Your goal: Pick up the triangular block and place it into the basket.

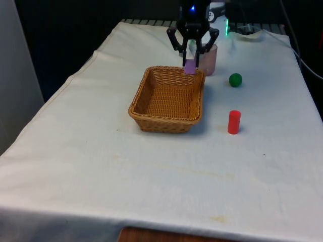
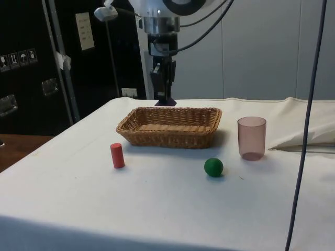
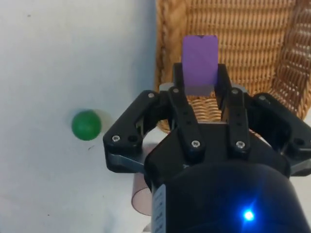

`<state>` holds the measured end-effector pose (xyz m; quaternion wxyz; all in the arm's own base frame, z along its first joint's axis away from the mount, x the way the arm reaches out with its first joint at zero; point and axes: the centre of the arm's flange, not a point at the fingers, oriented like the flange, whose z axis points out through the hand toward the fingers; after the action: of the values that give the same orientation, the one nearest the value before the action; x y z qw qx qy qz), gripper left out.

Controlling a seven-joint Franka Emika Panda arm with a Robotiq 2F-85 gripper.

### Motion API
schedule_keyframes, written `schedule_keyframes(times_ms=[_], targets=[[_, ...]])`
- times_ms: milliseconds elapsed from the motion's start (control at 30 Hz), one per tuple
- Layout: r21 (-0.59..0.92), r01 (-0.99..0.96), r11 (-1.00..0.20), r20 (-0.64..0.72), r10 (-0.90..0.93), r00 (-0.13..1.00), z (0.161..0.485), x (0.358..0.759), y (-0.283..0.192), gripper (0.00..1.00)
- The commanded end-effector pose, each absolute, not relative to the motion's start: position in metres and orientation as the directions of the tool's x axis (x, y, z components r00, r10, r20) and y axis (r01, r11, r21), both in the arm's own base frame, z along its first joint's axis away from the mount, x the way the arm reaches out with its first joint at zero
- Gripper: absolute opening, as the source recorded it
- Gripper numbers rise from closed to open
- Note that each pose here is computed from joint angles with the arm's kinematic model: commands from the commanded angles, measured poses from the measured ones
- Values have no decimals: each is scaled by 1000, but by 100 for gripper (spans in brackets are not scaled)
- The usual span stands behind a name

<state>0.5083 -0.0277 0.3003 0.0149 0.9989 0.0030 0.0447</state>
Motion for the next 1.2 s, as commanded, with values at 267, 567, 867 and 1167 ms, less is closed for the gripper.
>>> schedule_keyframes(times_ms=[267, 567, 867, 1167], targets=[[44, -16, -999, 81, -12, 997, 275, 507, -64, 33], [64, -39, -997, 99, -33, 995, 247, 508, -83, 33], [85, -47, -995, 108, -38, 993, 231, 509, -85, 33], [93, -51, -994, 134, -38, 990, 213, 510, -84, 33]])
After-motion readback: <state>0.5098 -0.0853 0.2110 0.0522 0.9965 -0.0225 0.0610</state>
